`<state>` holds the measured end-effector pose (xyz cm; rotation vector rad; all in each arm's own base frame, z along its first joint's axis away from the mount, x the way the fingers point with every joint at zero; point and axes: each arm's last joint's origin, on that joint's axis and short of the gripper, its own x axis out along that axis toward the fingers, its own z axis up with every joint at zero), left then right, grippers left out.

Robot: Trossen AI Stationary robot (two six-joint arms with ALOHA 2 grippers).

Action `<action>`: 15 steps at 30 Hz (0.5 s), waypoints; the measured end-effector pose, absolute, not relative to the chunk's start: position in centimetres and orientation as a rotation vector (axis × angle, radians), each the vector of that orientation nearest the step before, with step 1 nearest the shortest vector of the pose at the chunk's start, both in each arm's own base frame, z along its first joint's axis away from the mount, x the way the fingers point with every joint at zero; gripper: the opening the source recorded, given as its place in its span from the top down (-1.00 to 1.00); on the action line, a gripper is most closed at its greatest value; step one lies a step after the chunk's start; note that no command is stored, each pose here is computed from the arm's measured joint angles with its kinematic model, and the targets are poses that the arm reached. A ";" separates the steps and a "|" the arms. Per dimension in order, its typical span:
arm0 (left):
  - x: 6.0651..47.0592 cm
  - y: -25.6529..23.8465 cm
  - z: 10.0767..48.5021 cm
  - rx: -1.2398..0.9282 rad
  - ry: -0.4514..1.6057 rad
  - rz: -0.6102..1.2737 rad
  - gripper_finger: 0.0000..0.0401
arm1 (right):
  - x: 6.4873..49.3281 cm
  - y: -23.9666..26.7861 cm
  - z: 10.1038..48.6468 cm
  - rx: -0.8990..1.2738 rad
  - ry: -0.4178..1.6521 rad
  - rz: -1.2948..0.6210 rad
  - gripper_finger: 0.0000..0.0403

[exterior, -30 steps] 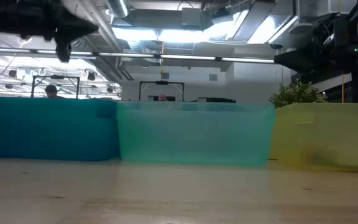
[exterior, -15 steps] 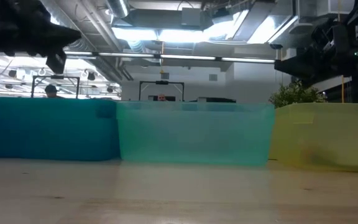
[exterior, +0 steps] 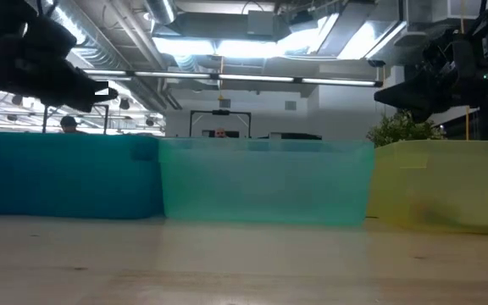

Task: Pick and place Granola Bars by type
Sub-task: Return to Home Position

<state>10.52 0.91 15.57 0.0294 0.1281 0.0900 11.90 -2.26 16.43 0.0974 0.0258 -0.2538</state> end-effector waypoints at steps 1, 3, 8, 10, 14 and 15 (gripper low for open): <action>10.6 0.9 15.5 0.061 0.142 0.086 0.99 | 11.9 -2.3 16.4 0.098 0.030 -0.254 0.94; 10.7 0.9 15.2 0.074 0.174 0.082 0.99 | 11.9 -2.3 16.3 0.098 0.041 -0.254 0.92; 10.9 1.1 14.9 -0.083 0.195 0.144 0.98 | 11.9 -2.3 16.2 0.098 0.047 -0.255 0.91; 10.9 1.2 14.9 -0.098 0.189 0.182 0.99 | 11.9 -2.3 16.2 0.098 0.047 -0.255 0.91; 10.9 1.2 14.9 -0.074 0.194 0.177 1.00 | 11.9 -2.3 16.2 0.098 0.048 -0.255 0.91; 10.9 1.2 14.9 -0.074 0.194 0.177 1.00 | 11.9 -2.3 16.2 0.098 0.048 -0.255 0.91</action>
